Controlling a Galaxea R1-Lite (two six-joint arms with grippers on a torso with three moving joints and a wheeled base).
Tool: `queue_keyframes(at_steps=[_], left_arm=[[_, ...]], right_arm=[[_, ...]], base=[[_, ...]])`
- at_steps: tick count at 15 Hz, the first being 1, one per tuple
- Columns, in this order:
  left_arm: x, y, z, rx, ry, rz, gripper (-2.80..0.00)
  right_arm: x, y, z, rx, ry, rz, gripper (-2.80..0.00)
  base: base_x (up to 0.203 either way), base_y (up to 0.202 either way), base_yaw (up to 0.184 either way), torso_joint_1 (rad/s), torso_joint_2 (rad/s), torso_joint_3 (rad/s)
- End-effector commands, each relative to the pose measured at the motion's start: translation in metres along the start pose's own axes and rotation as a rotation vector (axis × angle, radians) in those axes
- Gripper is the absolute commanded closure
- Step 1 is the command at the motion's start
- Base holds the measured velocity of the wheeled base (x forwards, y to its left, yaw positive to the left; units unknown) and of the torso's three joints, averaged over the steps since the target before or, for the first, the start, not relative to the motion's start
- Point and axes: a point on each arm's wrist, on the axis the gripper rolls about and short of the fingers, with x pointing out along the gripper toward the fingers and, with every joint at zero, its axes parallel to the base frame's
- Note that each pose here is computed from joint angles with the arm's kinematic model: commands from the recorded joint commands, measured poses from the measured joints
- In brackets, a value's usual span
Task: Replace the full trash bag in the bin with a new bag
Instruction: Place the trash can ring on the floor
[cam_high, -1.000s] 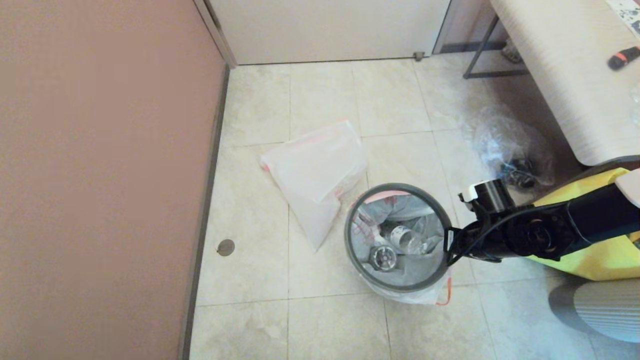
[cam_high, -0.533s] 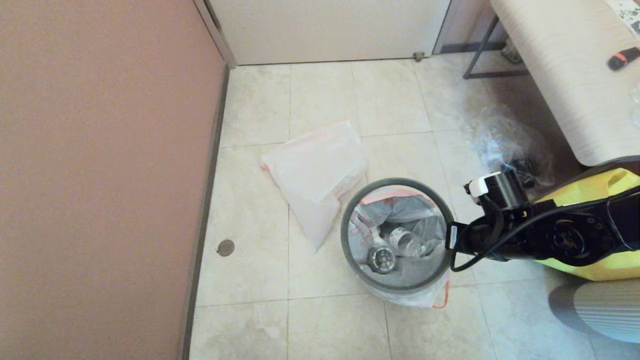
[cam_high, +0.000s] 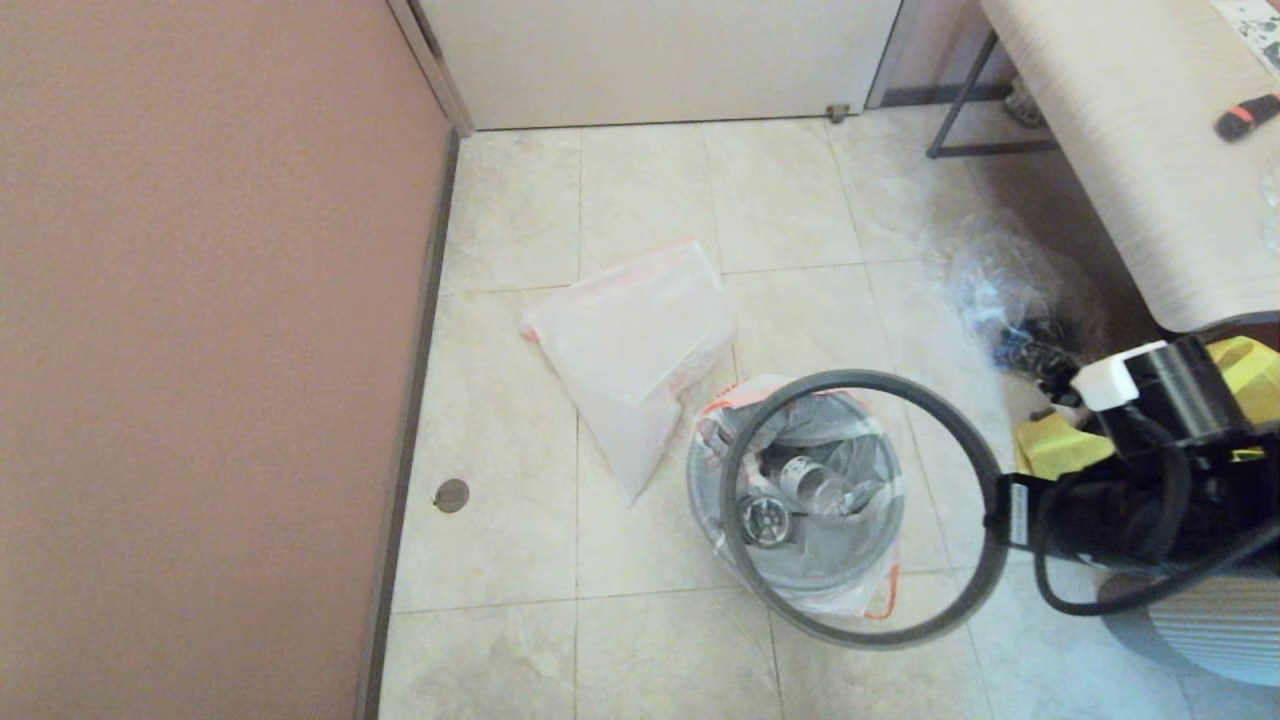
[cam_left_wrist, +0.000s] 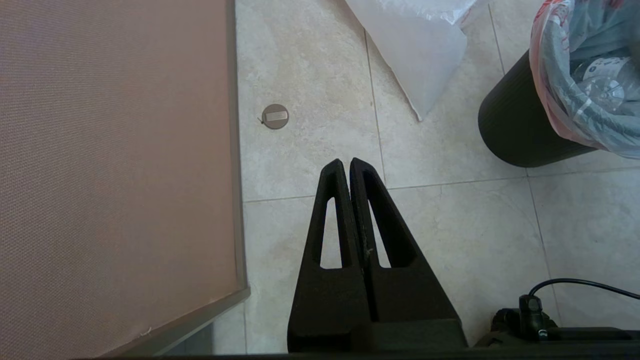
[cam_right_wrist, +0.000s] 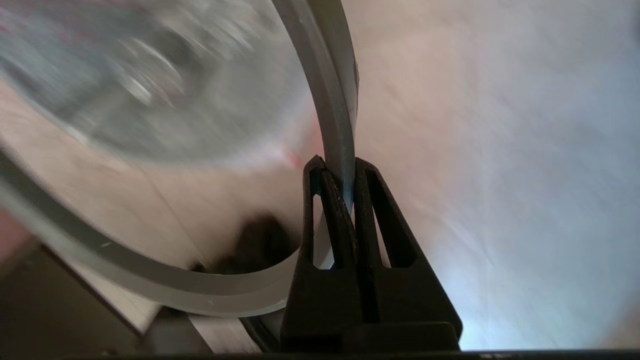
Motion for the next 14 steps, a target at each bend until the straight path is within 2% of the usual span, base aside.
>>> queue_keyframes(at_steps=[1,2,5,10,14], left_arm=[[0.0,0.0,0.0,0.0,0.002,0.001,0.0],[0.0,0.0,0.0,0.0,0.002,0.0,0.0],[0.0,0.0,0.0,0.0,0.002,0.001,0.0],[0.0,0.0,0.0,0.0,0.002,0.0,0.0],[0.0,0.0,0.0,0.0,0.002,0.0,0.0]], right_arm=[[-0.036,-0.023,-0.011,0.034,-0.038,-0.013,0.0],[-0.04,-0.04,-0.02,0.063,-0.015,-0.066,0.0],[-0.044,-0.071,-0.036,0.106,0.028,-0.18,0.0],[-0.035,-0.118,-0.038,0.164,0.084,-0.368,0.0],[-0.008,-0.151,-0.039,0.184,0.224,-0.461,0.0]], base=[[0.0,0.0,0.0,0.0,0.0,0.0],[0.0,0.0,0.0,0.0,0.0,0.0],[0.0,0.0,0.0,0.0,0.0,0.0],[0.0,0.0,0.0,0.0,0.0,0.0],[0.0,0.0,0.0,0.0,0.0,0.0]])
